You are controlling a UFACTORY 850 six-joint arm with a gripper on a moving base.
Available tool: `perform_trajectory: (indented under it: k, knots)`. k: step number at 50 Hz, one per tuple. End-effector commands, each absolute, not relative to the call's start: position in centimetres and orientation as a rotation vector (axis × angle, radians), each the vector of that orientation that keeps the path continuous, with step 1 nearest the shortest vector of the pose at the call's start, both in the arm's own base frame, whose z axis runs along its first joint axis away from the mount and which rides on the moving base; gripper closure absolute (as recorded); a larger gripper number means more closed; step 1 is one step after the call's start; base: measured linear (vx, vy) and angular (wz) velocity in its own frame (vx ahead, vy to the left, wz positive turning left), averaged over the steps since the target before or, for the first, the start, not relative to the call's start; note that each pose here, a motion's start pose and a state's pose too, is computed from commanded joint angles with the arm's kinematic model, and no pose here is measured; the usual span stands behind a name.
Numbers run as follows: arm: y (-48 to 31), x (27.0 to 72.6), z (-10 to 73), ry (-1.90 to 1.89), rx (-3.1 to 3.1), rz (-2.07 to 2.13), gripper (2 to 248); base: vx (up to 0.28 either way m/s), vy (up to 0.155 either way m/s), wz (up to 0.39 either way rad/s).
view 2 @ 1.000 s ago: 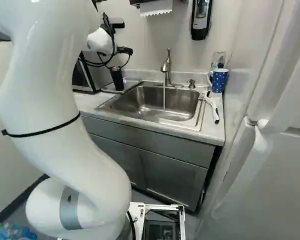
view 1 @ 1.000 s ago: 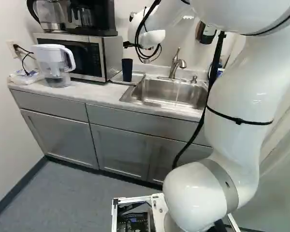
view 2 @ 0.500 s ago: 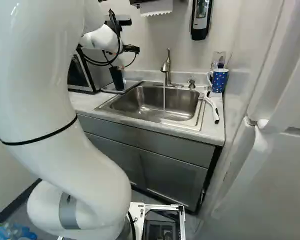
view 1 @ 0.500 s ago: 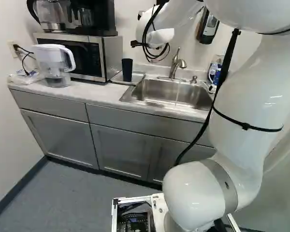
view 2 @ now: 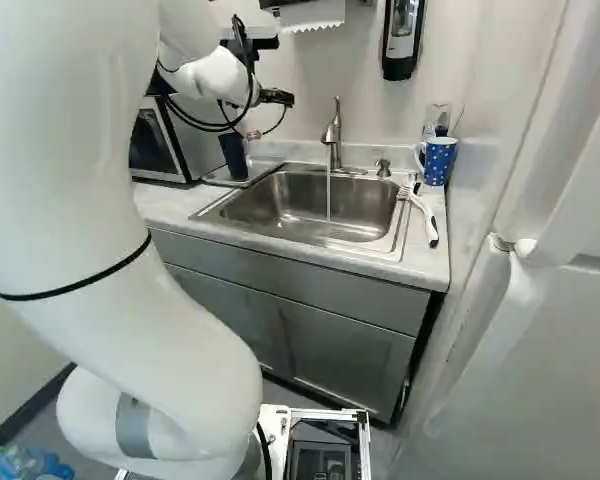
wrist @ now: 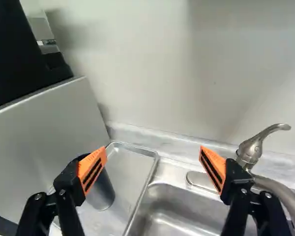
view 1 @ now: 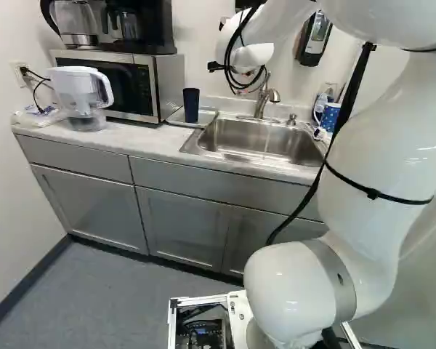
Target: Rinse the cup and place it in the tray
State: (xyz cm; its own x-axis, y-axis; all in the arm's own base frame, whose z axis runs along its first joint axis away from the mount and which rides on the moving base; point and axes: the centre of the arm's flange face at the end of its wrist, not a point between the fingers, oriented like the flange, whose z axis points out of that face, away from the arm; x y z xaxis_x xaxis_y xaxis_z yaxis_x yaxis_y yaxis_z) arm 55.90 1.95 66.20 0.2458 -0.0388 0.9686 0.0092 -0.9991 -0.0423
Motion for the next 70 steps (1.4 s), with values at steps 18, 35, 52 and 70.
perform_trajectory:
  k: [18,35,52,70]
  knots:
    - [-0.8,55.9,66.2,0.091,-2.471,-1.925,3,0.000,0.000,0.000]
    - [-3.5,55.9,66.5,0.150,-2.484,-1.950,3,0.000,0.000,0.000]
    - [-6.0,56.5,68.3,0.205,-2.470,-2.009,3,0.000,0.000,0.000]
    - [-6.7,59.6,69.9,0.211,-2.463,-2.019,3,0.000,0.000,0.000]
